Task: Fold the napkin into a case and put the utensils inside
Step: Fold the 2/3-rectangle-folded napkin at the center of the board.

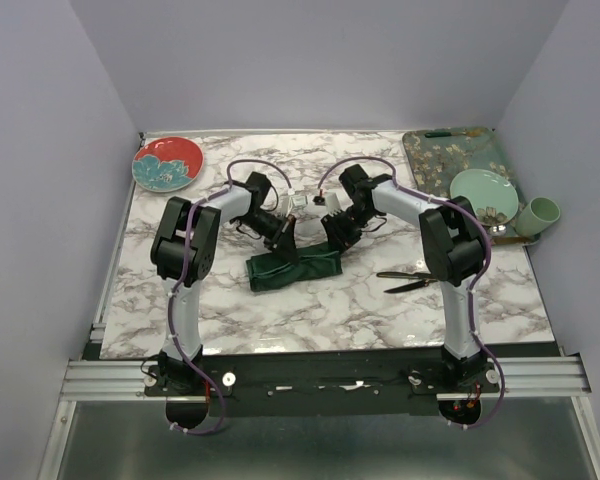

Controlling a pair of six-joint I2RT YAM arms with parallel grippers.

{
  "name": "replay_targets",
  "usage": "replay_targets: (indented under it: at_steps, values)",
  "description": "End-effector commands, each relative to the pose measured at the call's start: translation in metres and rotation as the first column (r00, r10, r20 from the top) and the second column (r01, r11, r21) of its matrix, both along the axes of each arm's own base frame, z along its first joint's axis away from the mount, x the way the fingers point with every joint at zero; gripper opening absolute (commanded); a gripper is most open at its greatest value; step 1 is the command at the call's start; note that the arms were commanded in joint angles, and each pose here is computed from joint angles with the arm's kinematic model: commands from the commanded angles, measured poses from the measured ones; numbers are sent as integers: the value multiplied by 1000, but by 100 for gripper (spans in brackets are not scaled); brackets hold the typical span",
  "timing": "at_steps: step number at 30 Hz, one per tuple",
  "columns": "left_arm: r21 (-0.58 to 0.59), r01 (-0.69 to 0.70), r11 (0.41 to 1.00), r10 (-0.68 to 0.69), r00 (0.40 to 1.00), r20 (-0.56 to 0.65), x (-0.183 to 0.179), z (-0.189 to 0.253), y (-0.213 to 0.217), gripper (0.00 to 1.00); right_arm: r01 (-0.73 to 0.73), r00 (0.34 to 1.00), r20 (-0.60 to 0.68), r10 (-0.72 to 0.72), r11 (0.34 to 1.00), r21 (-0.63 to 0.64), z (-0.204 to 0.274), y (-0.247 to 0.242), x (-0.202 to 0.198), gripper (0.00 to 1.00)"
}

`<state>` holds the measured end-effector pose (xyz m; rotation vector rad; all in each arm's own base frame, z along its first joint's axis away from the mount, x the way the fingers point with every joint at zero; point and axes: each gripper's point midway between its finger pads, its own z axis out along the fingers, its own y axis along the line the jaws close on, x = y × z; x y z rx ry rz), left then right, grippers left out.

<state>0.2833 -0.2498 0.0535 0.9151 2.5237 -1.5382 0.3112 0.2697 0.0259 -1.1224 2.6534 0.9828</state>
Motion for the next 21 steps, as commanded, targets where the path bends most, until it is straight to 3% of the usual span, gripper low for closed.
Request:
replay_targets:
  at_steps: [1, 9, 21]
  values:
    - [-38, -32, 999, 32, 999, 10, 26, 12, -5, 6, -38, 998, 40, 39, 999, -25, 0, -6, -1, 32]
    - [-11, -34, 999, 34, 999, -14, 34, -6, -1, 8, -20, 997, 67, 23, 999, -44, 3, -5, 10, 33]
    - [14, -67, 998, 68, 994, -80, 36, -32, 12, 9, 40, 985, 163, -47, 998, 44, 69, -10, 30, 44]
